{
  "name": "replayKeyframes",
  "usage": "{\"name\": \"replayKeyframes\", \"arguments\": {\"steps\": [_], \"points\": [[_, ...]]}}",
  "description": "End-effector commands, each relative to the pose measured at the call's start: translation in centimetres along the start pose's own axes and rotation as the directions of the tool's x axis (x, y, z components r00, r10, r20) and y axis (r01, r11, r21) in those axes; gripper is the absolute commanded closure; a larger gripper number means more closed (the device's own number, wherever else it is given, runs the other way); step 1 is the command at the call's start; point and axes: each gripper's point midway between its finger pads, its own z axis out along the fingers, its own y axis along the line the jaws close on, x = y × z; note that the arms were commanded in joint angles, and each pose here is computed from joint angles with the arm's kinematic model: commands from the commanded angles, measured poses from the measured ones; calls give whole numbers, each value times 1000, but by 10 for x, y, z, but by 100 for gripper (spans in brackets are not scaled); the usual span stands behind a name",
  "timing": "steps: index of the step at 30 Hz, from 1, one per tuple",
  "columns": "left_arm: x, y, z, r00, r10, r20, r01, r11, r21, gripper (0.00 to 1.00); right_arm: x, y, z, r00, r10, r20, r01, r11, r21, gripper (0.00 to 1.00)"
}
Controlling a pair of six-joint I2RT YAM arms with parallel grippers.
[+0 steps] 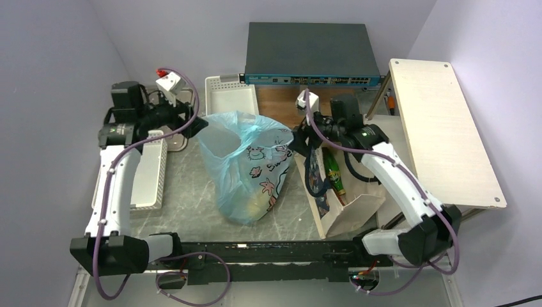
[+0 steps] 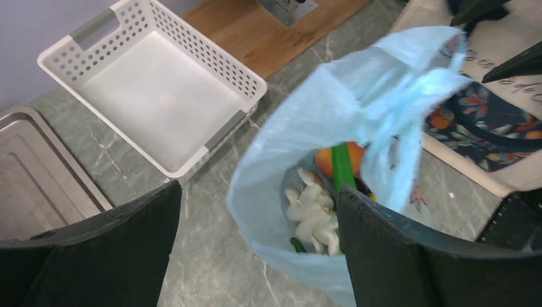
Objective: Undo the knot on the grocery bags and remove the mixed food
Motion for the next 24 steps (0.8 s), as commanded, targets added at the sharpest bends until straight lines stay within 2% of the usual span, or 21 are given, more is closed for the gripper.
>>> {"name": "replayKeyframes", "arguments": {"steps": [1,3,7,11,15,18,22,24], "points": [[-9,-55,-49,979,203,-11,-197,963,185,5,-58,43,-53,971,-120,207,145,984,-108,22],[-8,-75,-58,967,255,-21,-243,938,246,2,-67,56,-61,957,-129,258,171,974,-147,20],[7,-107,-39,937,343,-63,-308,900,309,5,-79,74,-52,944,-140,297,201,962,-186,22],[2,-115,-5,951,303,-56,-277,921,273,9,-89,79,-35,935,-153,320,227,951,-209,25],[6,-119,29,952,288,-101,-253,930,266,2,-93,79,-20,927,-166,336,248,944,-217,26],[14,-118,51,942,306,-136,-264,929,260,1,-94,78,-12,928,-162,336,245,944,-221,26],[37,-121,74,928,297,-226,-236,936,261,8,-90,74,-7,931,-158,329,235,949,-210,26],[49,-120,79,926,260,-275,-191,948,253,17,-86,74,-6,934,-159,319,233,949,-210,26]]}}
